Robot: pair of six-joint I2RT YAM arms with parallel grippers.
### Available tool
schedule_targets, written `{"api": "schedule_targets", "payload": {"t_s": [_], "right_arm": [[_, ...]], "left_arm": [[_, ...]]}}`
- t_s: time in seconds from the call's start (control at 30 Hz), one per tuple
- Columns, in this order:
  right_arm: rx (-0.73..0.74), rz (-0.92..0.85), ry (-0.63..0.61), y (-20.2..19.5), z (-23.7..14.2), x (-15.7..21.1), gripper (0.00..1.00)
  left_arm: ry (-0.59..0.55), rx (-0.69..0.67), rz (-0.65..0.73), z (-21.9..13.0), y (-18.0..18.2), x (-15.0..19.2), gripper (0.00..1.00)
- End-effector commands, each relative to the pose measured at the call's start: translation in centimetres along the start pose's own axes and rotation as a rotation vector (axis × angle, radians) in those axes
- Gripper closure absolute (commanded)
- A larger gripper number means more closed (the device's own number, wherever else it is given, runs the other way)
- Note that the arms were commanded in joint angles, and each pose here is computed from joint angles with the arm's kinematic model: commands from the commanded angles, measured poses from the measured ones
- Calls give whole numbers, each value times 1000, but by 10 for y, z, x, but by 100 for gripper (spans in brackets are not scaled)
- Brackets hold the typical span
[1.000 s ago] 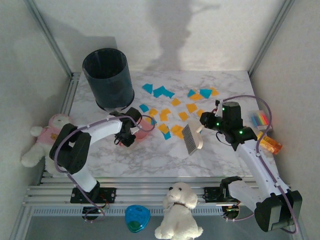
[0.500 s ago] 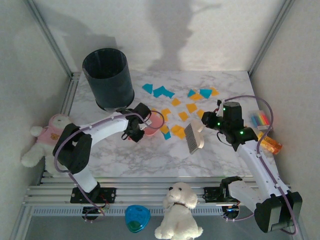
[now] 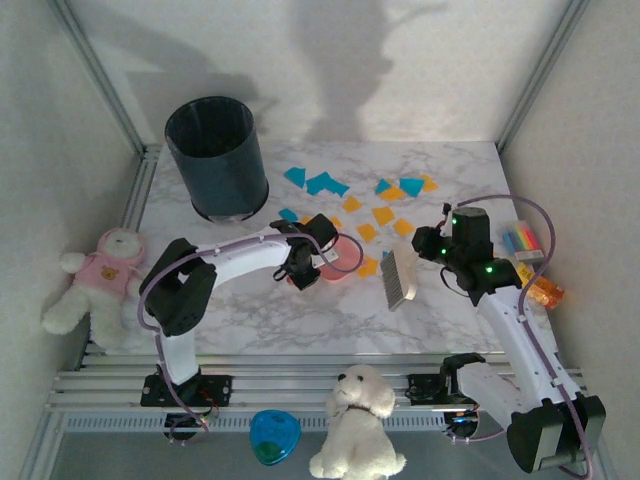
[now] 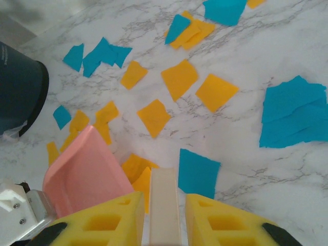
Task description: Sweep away the paper scraps from the table
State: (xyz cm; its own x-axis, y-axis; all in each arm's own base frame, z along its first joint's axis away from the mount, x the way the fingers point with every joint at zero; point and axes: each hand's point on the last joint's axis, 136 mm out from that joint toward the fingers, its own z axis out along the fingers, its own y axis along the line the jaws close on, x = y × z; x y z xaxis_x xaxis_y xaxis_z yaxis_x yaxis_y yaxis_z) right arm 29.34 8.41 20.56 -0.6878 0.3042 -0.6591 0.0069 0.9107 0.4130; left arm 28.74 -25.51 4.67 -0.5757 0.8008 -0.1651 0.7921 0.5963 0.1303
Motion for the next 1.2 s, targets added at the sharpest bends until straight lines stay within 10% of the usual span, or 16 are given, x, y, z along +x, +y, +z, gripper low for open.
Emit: {"api": "schedule_targets", "payload": {"t_s": [0.0, 0.27, 0.67, 1.17], "right_arm": [[15, -11, -26, -4, -5, -4, 100], [15, -8, -19, -4, -3, -2, 100], [16, -9, -19, -5, -5, -2, 100], [4, -9, -21, -2, -4, -4, 100]], "left_arm": [[-4, 21, 44, 1, -7, -7, 85], [5, 34, 47, 16, -14, -4, 77], [-147, 27, -25, 4, -14, -7, 33], [-330, 76, -115, 10, -16, -9, 39]]}}
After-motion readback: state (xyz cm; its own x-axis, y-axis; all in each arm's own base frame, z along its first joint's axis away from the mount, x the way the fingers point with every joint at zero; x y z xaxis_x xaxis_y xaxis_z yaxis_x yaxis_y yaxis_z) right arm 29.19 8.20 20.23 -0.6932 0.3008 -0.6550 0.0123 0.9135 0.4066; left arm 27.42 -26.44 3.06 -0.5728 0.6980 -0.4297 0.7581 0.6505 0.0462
